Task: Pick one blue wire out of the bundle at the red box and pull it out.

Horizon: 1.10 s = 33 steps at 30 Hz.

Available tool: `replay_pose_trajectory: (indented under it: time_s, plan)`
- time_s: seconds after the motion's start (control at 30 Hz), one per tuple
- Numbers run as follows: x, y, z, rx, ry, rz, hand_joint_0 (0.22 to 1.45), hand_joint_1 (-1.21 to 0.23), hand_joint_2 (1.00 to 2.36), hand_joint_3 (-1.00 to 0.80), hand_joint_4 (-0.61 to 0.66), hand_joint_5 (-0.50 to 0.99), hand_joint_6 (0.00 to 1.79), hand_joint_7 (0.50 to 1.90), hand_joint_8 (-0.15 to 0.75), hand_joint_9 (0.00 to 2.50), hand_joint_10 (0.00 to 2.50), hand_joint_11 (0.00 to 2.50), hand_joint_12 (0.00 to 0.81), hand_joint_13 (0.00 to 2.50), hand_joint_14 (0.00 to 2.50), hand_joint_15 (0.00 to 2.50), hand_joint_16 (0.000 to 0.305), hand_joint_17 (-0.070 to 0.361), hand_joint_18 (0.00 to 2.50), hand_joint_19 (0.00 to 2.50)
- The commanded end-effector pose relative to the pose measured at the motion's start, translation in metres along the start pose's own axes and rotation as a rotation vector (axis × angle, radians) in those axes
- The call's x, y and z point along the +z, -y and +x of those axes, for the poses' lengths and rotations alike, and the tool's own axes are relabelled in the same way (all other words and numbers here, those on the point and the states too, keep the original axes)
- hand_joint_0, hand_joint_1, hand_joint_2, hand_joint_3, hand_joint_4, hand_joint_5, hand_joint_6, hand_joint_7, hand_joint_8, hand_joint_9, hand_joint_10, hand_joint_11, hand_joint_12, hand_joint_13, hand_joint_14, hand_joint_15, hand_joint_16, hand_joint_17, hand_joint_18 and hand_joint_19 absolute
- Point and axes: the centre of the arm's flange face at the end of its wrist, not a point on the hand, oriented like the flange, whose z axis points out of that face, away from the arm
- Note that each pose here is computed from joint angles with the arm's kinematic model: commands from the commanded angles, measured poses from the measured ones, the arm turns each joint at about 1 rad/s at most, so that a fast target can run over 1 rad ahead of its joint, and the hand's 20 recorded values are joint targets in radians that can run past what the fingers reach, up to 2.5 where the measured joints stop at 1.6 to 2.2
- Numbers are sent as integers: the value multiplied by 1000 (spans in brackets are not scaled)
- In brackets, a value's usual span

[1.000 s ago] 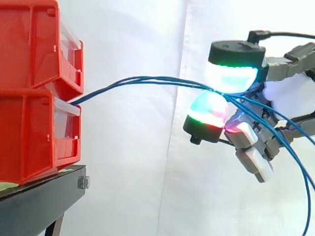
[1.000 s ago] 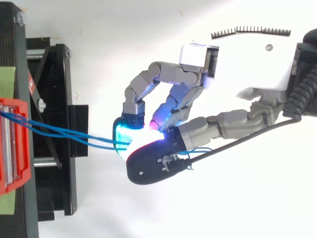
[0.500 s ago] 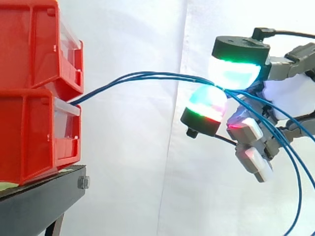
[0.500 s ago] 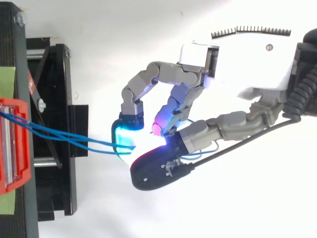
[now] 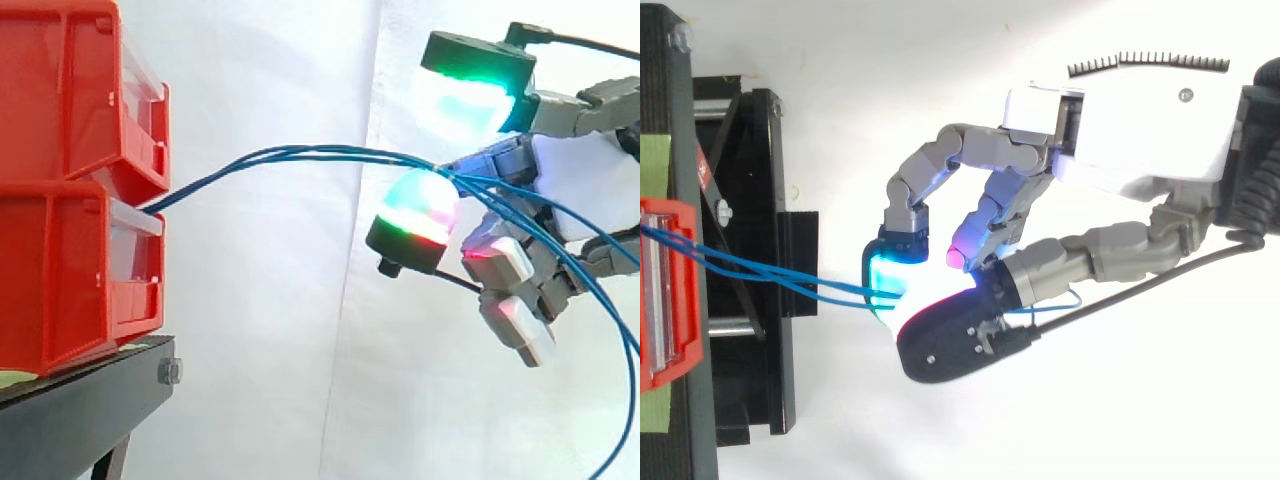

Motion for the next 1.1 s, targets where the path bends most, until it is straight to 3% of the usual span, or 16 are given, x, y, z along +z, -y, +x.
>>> replay_pose_trajectory:
  time_s: [0.0,0.27,0.3,0.47,0.57,0.87,1.07]
  plan:
    - [0,0,0,0,0,0,566,-525,1000,-500,15,-197,902,879,290,1129,16,780,374,996,23,634,39,88,829,634]
    - [1,-5,-1,3,2,-9,661,-741,1016,-281,-25,-197,931,959,309,1139,13,808,372,1018,23,637,38,86,878,611]
    - [1,-5,-1,3,2,-10,700,-767,1014,-318,-80,-203,948,920,316,1131,15,816,369,1017,23,625,39,88,886,599]
    - [1,-5,-1,3,2,-10,772,-768,1000,-500,-98,-214,943,800,292,1092,14,804,354,1026,23,605,42,93,985,562]
    - [1,-6,-1,4,1,-12,743,-783,1000,-500,-62,-209,926,749,275,1103,14,798,352,1030,23,604,41,93,995,558]
    - [1,-6,-1,4,1,-12,607,-791,1000,-500,-51,-195,913,817,260,1121,15,799,348,1035,23,611,41,91,990,547]
    - [0,-5,-1,3,0,-9,508,-585,1000,-500,3,-197,916,806,297,1142,14,800,380,1023,22,622,42,95,920,585]
